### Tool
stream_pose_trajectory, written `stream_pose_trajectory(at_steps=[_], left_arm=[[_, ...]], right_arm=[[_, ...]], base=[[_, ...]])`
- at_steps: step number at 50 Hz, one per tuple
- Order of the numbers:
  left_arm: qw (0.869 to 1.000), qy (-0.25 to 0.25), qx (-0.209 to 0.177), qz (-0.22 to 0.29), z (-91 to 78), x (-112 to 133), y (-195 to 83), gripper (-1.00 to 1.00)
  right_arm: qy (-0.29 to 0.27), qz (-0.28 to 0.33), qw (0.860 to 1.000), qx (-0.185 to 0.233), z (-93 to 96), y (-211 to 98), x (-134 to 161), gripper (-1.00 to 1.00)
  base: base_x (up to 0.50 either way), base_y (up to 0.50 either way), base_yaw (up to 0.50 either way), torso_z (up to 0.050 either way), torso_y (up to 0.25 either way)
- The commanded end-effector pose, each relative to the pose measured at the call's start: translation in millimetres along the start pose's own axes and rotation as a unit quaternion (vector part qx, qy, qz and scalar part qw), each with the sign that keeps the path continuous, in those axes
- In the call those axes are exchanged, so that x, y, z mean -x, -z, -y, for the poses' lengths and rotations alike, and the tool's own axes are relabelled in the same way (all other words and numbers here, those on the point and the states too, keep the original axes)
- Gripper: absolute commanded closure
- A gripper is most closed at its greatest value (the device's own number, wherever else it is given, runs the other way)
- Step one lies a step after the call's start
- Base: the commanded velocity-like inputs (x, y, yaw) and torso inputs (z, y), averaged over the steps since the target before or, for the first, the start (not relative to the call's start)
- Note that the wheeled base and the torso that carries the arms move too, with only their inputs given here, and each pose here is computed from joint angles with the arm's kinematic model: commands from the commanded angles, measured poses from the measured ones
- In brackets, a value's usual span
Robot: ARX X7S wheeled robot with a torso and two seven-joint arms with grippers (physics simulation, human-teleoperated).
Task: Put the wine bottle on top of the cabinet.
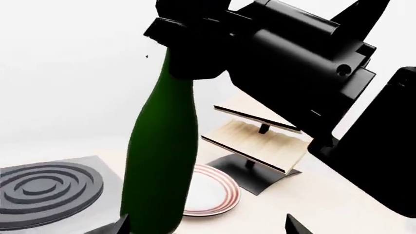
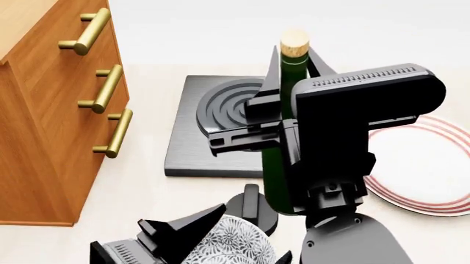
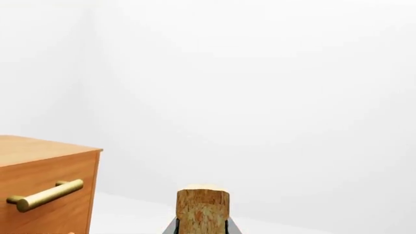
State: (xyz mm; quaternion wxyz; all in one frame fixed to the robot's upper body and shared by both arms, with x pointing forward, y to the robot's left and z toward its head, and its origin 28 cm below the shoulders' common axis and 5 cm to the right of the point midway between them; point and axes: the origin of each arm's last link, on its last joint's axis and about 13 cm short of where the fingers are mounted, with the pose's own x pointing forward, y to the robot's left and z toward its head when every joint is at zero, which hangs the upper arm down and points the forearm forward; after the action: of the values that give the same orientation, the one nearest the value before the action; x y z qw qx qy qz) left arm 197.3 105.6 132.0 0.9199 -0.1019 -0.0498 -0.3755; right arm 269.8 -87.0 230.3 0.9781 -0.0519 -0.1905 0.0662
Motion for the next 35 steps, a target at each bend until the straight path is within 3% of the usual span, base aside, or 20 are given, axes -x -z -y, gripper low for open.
stream_pose_trajectory(at_steps=[1, 8, 12, 35], left_arm=[[0.993, 0.058, 0.097, 0.015, 1.9, -19, 4, -1.00], [0.997, 0.060, 0.042, -0.006, 1.6, -32, 4, -1.00], [0.999, 0.034, -0.006, -0.017, -3.6, -41, 6, -1.00], [0.998, 0.022, -0.044, -0.036, -8.1, -56, 17, -1.00]], right_arm=[[0.003, 0.010, 1.000, 0.009, 0.3, 0, 0, 1.00], [0.003, 0.010, 1.000, 0.008, 0.5, 0, 3, 1.00], [0.004, 0.011, 1.000, 0.007, 1.3, -1, 5, 1.00], [0.003, 0.010, 1.000, 0.006, 1.7, 2, 8, 1.00]], base=[[0.00, 0.00, 0.00, 0.000, 0.000], [0.00, 0.00, 0.00, 0.000, 0.000], [0.00, 0.00, 0.00, 0.000, 0.000], [0.00, 0.00, 0.00, 0.000, 0.001]])
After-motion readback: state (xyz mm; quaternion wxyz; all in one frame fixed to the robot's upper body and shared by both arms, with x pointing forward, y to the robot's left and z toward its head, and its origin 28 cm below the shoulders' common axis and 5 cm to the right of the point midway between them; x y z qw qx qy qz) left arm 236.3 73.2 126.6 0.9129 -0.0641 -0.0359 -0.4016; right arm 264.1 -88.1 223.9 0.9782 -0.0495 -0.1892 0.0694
